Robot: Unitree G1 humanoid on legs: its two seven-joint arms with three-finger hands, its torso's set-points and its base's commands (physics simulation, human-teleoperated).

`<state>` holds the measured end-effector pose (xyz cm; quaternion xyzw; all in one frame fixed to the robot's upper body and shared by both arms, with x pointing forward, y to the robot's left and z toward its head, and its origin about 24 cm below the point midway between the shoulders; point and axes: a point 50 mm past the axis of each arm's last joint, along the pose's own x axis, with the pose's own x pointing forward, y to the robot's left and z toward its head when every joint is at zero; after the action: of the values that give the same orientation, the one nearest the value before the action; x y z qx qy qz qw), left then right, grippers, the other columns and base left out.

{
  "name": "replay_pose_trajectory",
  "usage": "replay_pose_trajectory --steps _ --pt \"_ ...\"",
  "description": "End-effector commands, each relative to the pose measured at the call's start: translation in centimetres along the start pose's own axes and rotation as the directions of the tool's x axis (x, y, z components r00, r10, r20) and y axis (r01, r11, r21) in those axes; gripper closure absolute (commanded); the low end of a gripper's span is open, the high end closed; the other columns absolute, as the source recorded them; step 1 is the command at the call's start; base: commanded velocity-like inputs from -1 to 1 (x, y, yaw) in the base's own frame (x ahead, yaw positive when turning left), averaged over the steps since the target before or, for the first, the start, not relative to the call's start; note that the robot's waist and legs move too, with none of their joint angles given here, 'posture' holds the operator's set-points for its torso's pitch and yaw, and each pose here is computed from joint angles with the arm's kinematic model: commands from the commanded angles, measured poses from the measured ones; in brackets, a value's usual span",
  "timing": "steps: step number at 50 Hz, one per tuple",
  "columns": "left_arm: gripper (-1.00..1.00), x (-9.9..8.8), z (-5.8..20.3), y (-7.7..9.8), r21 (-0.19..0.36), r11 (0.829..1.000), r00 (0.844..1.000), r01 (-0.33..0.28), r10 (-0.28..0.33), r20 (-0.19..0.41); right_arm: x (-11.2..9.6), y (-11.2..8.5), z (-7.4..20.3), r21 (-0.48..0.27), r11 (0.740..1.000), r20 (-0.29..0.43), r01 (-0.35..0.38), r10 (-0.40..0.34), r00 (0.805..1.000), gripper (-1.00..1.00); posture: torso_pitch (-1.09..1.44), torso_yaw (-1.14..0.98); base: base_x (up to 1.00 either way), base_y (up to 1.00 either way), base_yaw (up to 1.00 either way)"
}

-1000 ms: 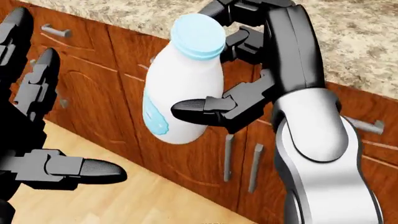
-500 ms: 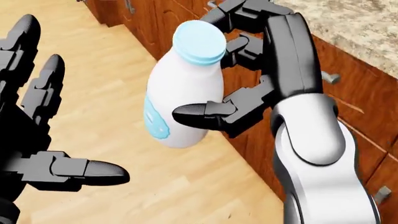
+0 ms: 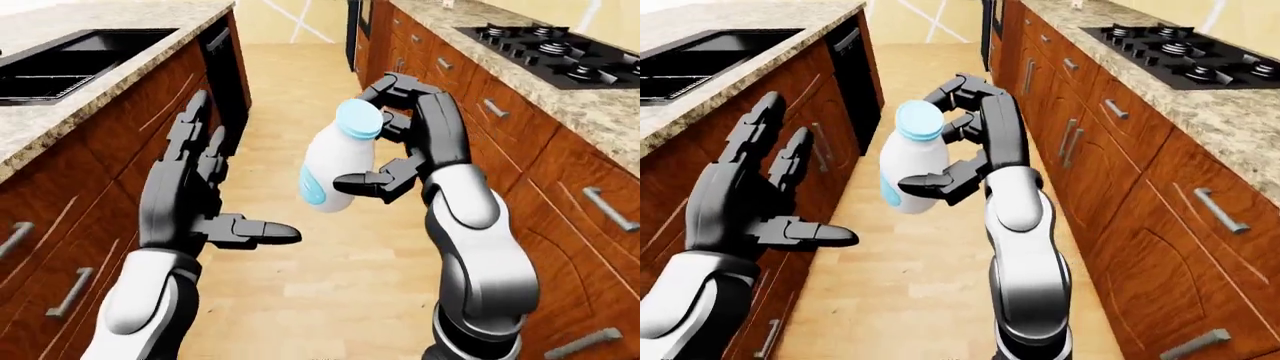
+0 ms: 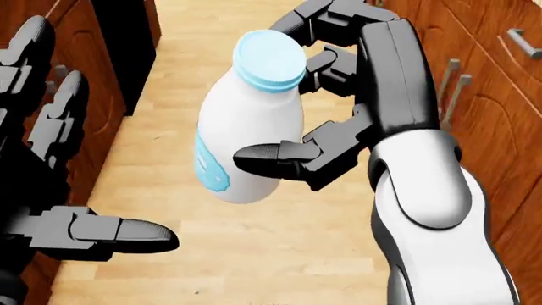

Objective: Move the drinks to the dining counter.

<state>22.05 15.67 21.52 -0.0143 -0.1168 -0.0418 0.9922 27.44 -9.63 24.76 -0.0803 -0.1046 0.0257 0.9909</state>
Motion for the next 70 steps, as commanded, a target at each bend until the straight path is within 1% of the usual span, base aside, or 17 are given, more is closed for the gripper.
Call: replay_pose_trajectory --steps 1,26,47,70 --pt "-1.0 -0.2 1.3 0.2 0.014 1.0 0.997 -0.011 0.01 0.08 -0.2 0.2 1.8 0.004 1.0 0.098 -0.007 0.007 0.995 1.0 0.0 0.0 0.0 0.0 1.0" --pt "-1.0 -0.1 1.3 0.0 0.021 1.0 0.997 -0.009 0.008 0.082 -0.3 -0.1 1.7 0.01 1.0 0.101 0.001 -0.003 0.995 1.0 0.0 0.0 0.0 0.0 1.0" --pt "-1.0 -0.3 2.5 -0.4 0.027 1.0 0.995 -0.001 -0.002 0.1 -0.6 -0.4 2.2 0.003 1.0 0.111 0.003 -0.003 0.994 1.0 0.0 0.0 0.0 0.0 1.0" --pt "-1.0 -0.3 2.7 -0.5 0.028 1.0 0.995 0.002 -0.005 0.104 -0.9 -0.6 2.5 0.002 1.0 0.12 -0.001 0.001 0.993 1.0 0.0 0.0 0.0 0.0 1.0"
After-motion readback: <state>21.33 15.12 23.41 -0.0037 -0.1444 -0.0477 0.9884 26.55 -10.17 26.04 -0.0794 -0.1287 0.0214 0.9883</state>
